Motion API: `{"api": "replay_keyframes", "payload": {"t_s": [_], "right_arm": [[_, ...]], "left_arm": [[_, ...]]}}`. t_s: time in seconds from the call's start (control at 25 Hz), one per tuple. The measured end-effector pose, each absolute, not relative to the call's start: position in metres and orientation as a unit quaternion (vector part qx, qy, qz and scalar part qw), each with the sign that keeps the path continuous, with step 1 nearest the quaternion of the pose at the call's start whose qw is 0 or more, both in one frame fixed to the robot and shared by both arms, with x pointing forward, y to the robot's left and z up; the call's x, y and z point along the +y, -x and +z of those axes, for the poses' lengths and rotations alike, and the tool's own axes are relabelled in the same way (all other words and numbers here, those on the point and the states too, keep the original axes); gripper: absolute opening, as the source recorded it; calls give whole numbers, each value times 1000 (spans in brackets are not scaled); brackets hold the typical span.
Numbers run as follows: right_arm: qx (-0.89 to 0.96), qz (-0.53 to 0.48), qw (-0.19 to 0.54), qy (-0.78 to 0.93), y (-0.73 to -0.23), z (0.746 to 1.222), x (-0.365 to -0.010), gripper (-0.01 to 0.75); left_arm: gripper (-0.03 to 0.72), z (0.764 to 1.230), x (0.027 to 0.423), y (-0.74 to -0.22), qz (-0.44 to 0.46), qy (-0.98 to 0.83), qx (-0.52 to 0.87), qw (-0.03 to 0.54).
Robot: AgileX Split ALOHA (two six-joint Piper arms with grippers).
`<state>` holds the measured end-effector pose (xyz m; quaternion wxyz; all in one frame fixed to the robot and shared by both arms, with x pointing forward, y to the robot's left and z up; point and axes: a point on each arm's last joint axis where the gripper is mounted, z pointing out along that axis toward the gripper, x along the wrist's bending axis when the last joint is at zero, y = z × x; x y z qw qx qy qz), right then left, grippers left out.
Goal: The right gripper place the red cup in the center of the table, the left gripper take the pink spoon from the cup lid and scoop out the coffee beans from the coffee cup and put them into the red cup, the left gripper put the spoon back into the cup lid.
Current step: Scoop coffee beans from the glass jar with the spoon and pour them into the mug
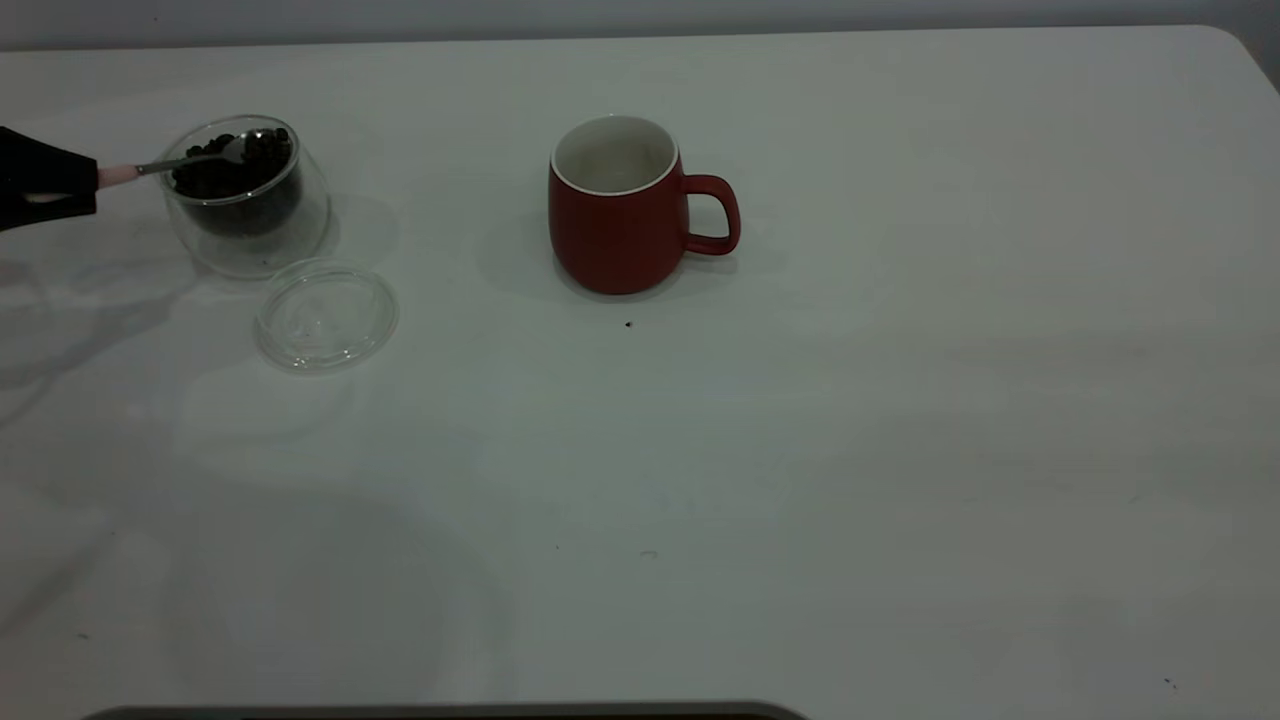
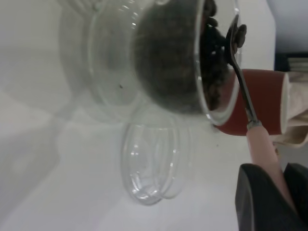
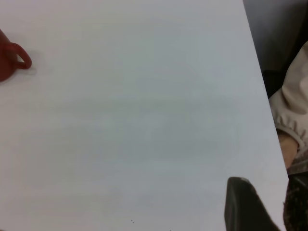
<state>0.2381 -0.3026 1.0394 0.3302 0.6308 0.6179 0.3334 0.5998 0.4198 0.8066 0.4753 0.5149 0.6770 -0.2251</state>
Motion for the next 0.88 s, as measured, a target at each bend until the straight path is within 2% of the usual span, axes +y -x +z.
{"api": "replay_keyframes", "payload": {"t_s": [0.4, 0.88], "right_arm": [[618, 333, 330, -631, -238, 1039, -303, 239], [618, 333, 330, -631, -238, 1039, -303, 239]], "left_arm": [[123, 808, 419, -598, -237, -517, 670, 477], [123, 810, 447, -586, -234, -476, 693, 489]]}}
